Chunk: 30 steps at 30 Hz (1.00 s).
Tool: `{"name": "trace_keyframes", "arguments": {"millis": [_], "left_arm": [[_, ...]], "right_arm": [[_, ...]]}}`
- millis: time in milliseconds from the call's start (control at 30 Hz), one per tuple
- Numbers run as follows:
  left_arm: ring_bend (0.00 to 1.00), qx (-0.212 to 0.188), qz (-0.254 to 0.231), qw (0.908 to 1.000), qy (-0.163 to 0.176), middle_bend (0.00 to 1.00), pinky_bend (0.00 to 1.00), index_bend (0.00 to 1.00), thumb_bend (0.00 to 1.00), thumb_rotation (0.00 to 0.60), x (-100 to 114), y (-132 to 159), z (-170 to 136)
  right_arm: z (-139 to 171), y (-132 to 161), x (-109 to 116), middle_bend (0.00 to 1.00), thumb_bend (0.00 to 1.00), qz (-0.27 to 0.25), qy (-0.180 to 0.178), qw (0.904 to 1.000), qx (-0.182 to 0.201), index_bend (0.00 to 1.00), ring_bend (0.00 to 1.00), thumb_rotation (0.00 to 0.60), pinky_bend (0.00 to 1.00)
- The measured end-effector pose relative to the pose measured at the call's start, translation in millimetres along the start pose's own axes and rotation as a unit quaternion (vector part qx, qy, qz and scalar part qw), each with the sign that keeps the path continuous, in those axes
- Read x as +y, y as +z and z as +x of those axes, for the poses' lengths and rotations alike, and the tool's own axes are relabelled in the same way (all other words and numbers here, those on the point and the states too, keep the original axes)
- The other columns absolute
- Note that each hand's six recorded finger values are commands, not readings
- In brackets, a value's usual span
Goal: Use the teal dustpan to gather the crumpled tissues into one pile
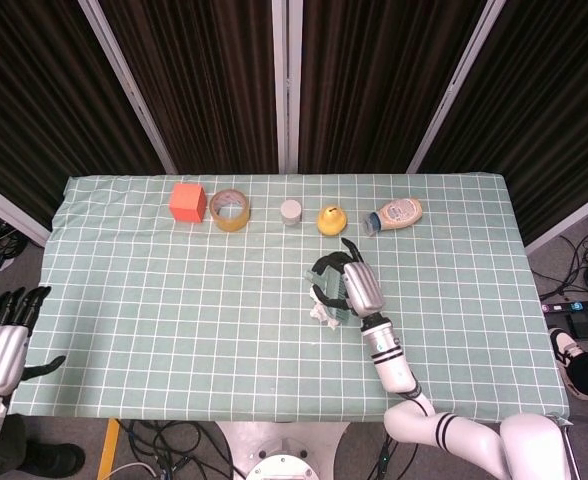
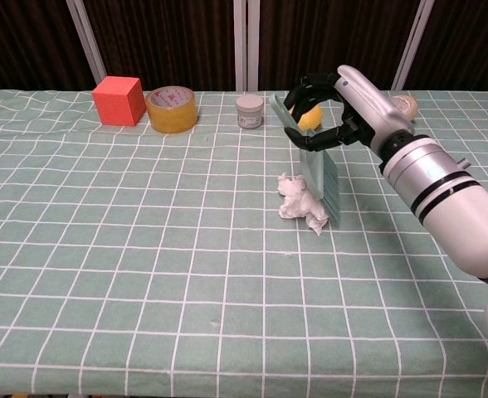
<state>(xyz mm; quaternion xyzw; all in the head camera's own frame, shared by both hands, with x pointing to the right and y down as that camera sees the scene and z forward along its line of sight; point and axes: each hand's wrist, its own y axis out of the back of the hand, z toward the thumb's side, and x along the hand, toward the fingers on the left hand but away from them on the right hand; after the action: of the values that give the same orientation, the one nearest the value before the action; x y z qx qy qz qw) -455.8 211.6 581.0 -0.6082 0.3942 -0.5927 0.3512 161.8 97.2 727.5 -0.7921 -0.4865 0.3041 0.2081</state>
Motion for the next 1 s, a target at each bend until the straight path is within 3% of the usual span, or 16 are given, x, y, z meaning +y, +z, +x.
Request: {"name": "trace_keyframes", "arguments": {"millis": [367,567,767,900,1000], "left_arm": [[0.03,0.002,0.000,1.0000,0.001,0.09,0.04,0.05,0.00,0.600,1.1,-0.8,-2.2],[0.03,-0.002,-0.001,1.0000,0.002,0.09,0.04,0.05,0.00,0.600,0.9,-0.3,-1.3],[0.03,-0.009,0.000,0.9999,0.007,0.09,0.04,0.05,0.00,0.600,2.1,3.3,-0.6],[0.03,-0.008,0.000,0.9999,0.005,0.09,0.04,0.05,0.00,0.600,1.4,3.4,-1.2],[0.03,-0.006,-0.001,1.0000,0.004,0.09,0.04,0.05,0.00,0.600,0.7,3.0,-2.2]], "right_arm": [[-11.5,8.4,-12.7,0.61,0.63,-0.003,0.006,0.9995,0.030,0.70,0.31,0.600,0.06],[-0.1,1.1,16.6,0.61,0.63,0.010,-0.005,0.9990,0.043,0.70,0.31,0.600,0.06],[11.8,-24.3,76.0,0.61,0.63,0.111,-0.003,0.9928,0.044,0.70,0.29,0.600,0.06],[19.1,-52.3,102.9,0.56,0.63,0.201,0.042,0.9785,0.019,0.62,0.22,0.600,0.06],[27.3,-74.9,100.7,0.52,0.61,0.258,0.091,0.9619,-0.008,0.58,0.19,0.600,0.06]]}}
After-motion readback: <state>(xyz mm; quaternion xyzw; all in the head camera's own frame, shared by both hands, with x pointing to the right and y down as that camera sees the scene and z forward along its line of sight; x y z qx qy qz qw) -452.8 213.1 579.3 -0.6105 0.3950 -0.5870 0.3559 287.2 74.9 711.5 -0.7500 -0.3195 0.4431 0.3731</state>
